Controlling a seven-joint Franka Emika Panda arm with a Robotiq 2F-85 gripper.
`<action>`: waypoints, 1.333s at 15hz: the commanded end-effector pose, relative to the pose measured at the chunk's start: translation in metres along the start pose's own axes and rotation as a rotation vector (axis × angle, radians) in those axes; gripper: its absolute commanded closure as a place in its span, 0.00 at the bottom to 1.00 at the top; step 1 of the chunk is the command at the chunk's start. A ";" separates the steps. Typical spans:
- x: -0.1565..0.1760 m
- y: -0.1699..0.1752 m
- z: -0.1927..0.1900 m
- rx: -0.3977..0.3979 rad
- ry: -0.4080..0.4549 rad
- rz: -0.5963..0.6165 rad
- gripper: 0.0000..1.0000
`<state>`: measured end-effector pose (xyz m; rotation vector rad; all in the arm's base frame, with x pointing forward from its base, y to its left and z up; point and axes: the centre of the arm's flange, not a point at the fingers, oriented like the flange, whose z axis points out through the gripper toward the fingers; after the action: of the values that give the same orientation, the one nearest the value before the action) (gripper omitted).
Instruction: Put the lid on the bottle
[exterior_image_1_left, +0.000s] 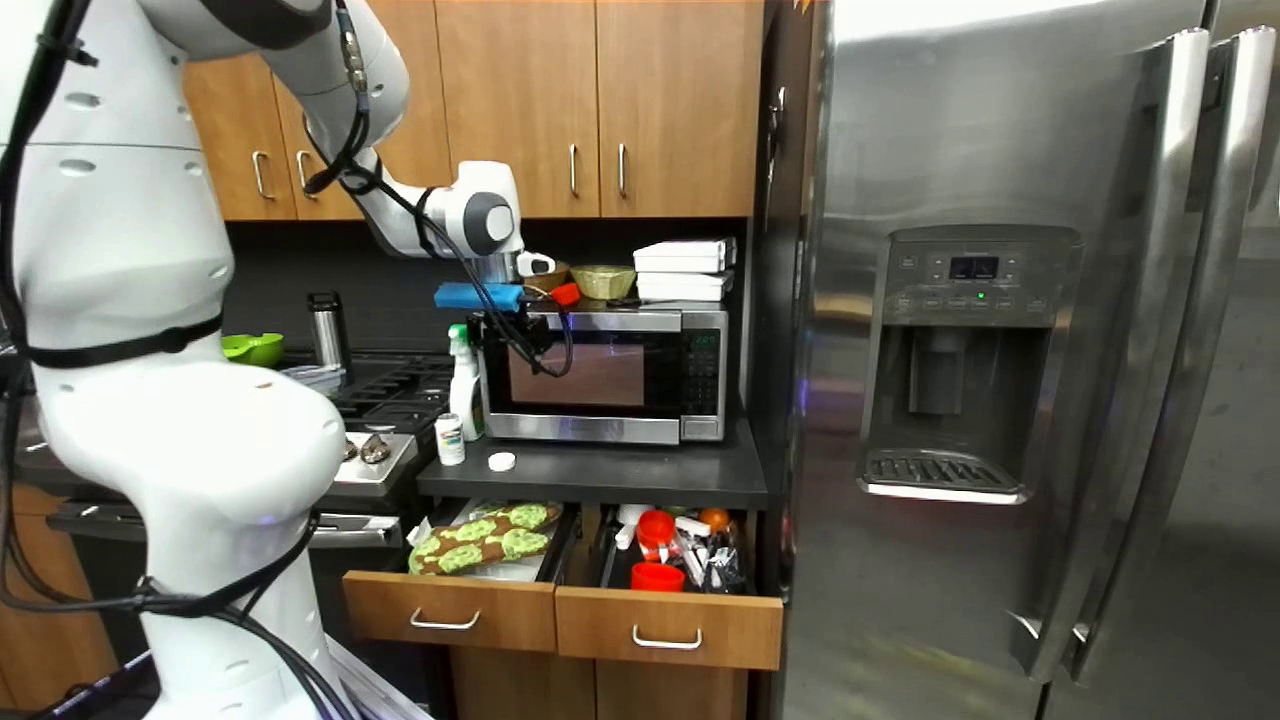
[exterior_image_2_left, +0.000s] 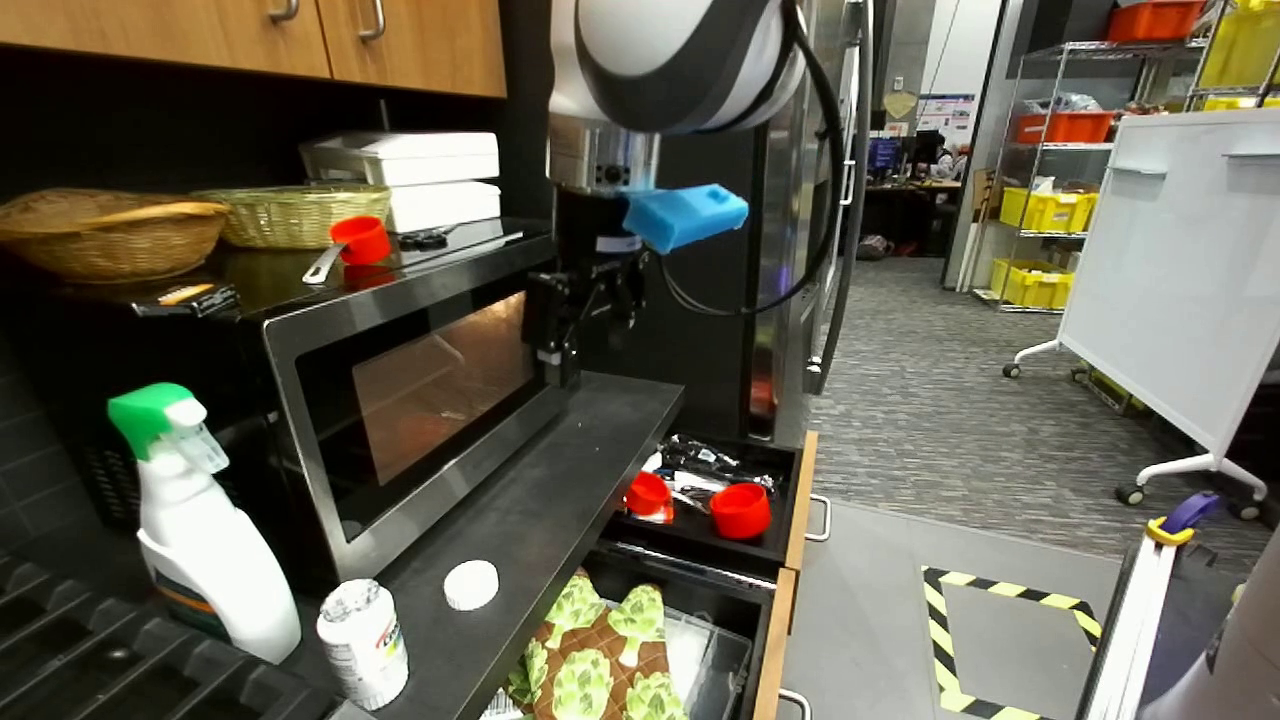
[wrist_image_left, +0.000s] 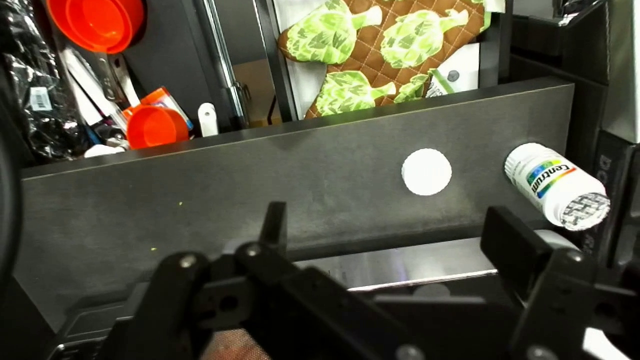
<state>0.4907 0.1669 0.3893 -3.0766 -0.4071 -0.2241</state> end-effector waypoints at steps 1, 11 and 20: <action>0.026 -0.006 0.023 0.021 0.003 -0.047 0.00; 0.070 -0.024 0.091 -0.032 0.003 -0.104 0.00; 0.087 -0.055 0.133 -0.022 -0.047 -0.023 0.00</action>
<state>0.5684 0.2328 0.2786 -3.0965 -0.4813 -0.1755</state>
